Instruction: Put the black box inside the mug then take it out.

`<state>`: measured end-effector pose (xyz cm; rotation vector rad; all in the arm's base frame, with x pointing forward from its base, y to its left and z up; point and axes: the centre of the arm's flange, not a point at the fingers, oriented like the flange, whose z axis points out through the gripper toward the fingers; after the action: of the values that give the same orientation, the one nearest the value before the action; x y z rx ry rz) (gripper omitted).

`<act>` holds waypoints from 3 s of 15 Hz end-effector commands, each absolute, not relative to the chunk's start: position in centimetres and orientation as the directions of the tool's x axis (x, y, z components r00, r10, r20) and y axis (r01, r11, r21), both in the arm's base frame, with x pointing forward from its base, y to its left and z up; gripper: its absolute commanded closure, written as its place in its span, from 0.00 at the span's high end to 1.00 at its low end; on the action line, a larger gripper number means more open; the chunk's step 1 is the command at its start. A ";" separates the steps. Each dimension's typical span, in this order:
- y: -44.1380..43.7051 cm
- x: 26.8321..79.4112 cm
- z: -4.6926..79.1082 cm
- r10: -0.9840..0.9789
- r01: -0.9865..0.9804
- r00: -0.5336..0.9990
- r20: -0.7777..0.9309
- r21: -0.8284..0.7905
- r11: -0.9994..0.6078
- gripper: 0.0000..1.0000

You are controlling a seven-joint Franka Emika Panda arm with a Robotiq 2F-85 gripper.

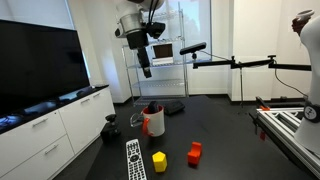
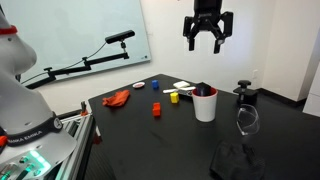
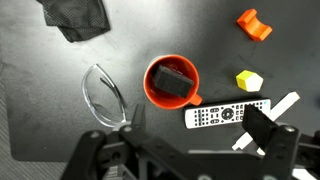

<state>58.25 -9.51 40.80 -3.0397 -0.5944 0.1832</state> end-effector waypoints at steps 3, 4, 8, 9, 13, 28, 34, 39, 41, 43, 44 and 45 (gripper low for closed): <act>-8.8 59.7 37.4 0.397 0.388 0.902 -0.169 -0.087 -0.918 1.00; -8.6 59.7 36.6 0.401 0.390 0.898 -0.182 -0.092 -0.916 1.00; -8.3 59.6 34.6 0.408 0.398 0.886 -0.221 -0.089 -0.913 1.00; -8.4 59.4 34.4 0.410 0.401 0.883 -0.229 -0.087 -0.912 1.00; -8.5 58.8 32.7 0.406 0.403 0.878 -0.256 -0.066 -0.913 1.00; -8.3 58.4 30.0 0.399 0.401 0.873 -0.282 -0.051 -0.915 1.00; -8.6 58.2 29.7 0.382 0.386 0.879 -0.287 -0.044 -0.922 0.94; -9.0 57.0 29.9 0.263 0.260 0.923 -0.282 -0.047 -0.964 1.00; -9.2 56.6 29.7 0.202 0.198 0.940 -0.275 -0.042 -0.979 1.00; -9.4 56.5 29.6 0.153 0.150 0.953 -0.262 -0.032 -0.988 1.00; -9.5 56.6 29.6 0.128 0.125 0.960 -0.249 -0.026 -0.992 1.00; -9.6 56.6 29.6 0.108 0.106 0.965 -0.240 -0.022 -0.994 1.00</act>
<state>57.40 -9.61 28.36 -3.0890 -0.2974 0.4605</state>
